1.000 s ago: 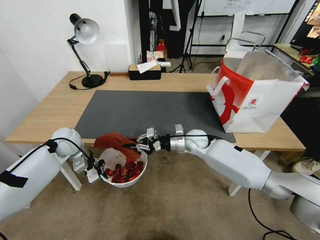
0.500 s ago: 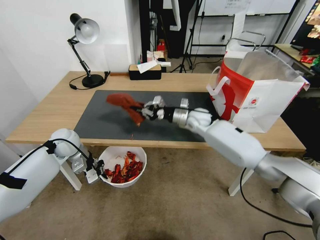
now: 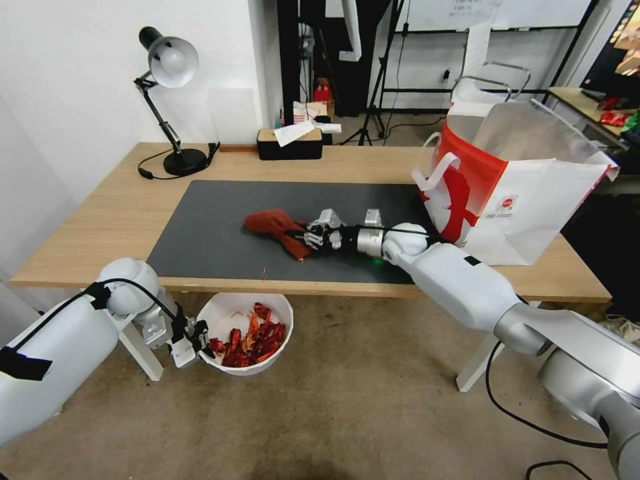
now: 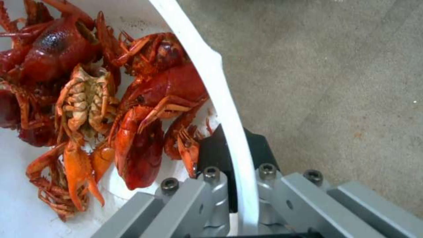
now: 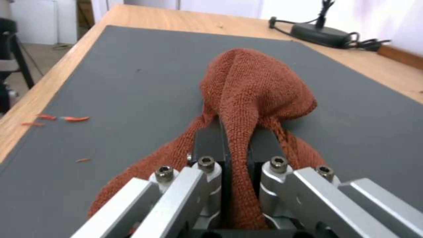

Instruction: Sweep shrimp from table into container with towel, then put container into takeout bag.

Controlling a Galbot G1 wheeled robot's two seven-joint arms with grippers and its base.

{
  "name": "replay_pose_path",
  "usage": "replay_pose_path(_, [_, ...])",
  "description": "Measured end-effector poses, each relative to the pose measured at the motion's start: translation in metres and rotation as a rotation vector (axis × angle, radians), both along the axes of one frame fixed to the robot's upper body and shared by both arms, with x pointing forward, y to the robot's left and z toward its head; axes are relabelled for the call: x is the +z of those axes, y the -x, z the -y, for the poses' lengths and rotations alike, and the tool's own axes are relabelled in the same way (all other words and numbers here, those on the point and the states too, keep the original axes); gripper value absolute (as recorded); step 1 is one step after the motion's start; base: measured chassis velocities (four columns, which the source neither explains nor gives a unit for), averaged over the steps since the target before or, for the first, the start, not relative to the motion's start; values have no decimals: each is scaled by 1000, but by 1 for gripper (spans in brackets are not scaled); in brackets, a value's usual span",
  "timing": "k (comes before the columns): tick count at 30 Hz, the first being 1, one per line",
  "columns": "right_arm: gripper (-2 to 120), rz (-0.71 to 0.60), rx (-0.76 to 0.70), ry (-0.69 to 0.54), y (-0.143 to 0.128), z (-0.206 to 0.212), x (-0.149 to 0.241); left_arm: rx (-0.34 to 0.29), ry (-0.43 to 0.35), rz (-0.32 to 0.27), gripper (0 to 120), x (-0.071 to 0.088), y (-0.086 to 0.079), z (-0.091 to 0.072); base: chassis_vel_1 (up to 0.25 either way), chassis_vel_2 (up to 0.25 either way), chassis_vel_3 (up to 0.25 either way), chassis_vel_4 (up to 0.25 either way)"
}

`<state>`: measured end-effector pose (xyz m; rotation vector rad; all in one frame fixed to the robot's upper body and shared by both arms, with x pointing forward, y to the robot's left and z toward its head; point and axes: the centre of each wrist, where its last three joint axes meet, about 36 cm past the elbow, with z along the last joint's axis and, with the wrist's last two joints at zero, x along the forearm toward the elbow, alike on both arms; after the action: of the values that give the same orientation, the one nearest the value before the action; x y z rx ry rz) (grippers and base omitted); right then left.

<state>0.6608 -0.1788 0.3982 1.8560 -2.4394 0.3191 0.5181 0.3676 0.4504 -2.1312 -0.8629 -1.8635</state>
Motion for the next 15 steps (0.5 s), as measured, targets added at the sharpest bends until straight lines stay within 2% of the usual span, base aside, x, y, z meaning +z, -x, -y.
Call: replay_pose_path(15, [4, -37, 144, 32, 20, -9, -3, 3, -2, 6, 0, 3, -3, -1, 0, 0, 0, 0])
